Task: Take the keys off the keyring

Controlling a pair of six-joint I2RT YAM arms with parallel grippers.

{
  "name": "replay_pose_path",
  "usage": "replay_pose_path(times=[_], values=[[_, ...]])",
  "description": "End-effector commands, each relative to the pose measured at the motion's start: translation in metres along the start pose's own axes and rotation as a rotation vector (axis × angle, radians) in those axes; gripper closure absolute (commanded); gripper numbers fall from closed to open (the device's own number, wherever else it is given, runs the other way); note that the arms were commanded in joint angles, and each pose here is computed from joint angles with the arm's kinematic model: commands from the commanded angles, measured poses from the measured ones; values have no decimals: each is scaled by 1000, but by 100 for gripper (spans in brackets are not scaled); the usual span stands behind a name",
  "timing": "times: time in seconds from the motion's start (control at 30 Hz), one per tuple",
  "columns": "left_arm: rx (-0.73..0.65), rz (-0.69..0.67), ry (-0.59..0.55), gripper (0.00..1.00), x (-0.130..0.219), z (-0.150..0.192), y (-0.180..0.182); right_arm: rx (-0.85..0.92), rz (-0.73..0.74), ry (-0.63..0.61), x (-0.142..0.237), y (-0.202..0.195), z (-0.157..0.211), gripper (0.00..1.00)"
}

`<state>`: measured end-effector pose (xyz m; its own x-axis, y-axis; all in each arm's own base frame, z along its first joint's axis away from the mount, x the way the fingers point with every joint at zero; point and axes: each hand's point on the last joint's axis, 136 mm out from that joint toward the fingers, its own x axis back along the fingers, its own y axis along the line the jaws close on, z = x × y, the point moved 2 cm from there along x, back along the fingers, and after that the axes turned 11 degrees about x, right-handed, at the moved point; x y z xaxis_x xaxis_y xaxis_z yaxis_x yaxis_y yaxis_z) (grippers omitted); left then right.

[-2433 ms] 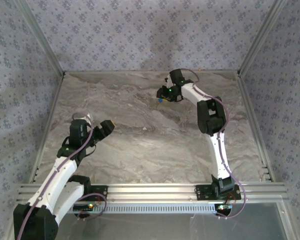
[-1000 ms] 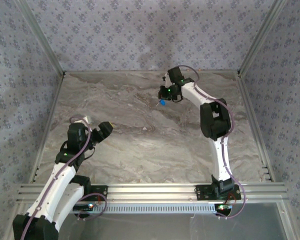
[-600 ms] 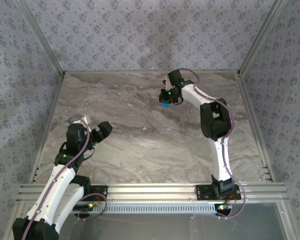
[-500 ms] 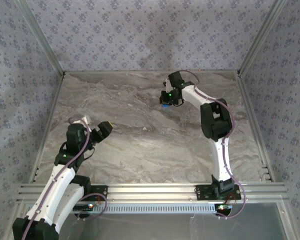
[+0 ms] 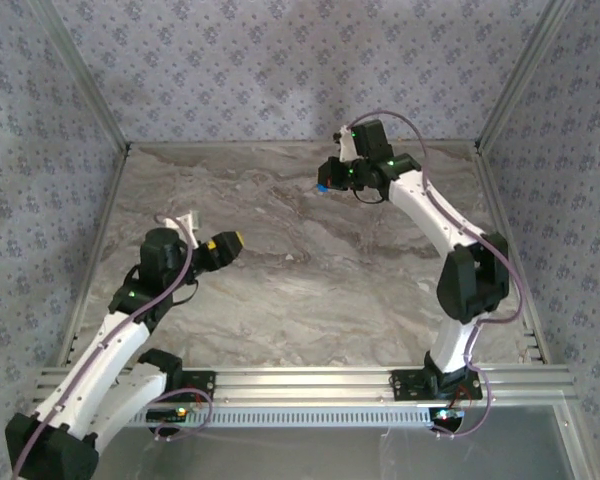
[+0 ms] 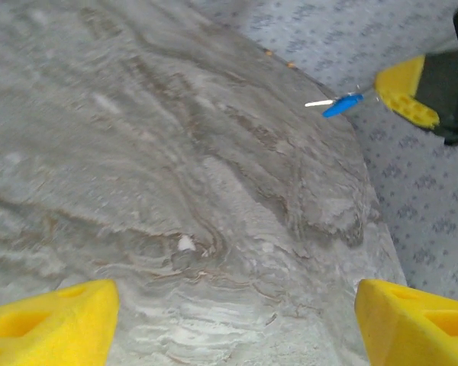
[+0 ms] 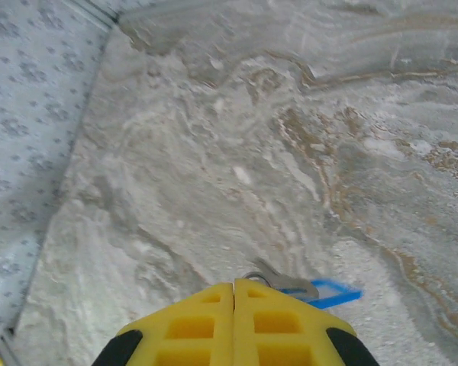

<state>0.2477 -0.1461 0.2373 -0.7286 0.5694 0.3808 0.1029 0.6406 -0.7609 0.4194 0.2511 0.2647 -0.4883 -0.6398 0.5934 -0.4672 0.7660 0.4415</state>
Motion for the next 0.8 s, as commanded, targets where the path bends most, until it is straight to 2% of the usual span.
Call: replay_pose_path(times=[0.0,0.27,0.43,0.67,0.77], values=[[-169,28,-62,19,0,-11,-30,-99,5,-28,24,16,-5,100],[-469,51,-183,20,-14,-3,-85,-116,-24,-141,74,61,-13,100],[-580,83,-268,21,-32,-2,-107,-112,-28,-197,95,80,-9,100],[-777,187,-277,20,-57,6,-137,-115,-26,-254,113,91,1,100],[-861,241,-284,24,-63,11,-148,-112,-23,-263,117,92,6,100]])
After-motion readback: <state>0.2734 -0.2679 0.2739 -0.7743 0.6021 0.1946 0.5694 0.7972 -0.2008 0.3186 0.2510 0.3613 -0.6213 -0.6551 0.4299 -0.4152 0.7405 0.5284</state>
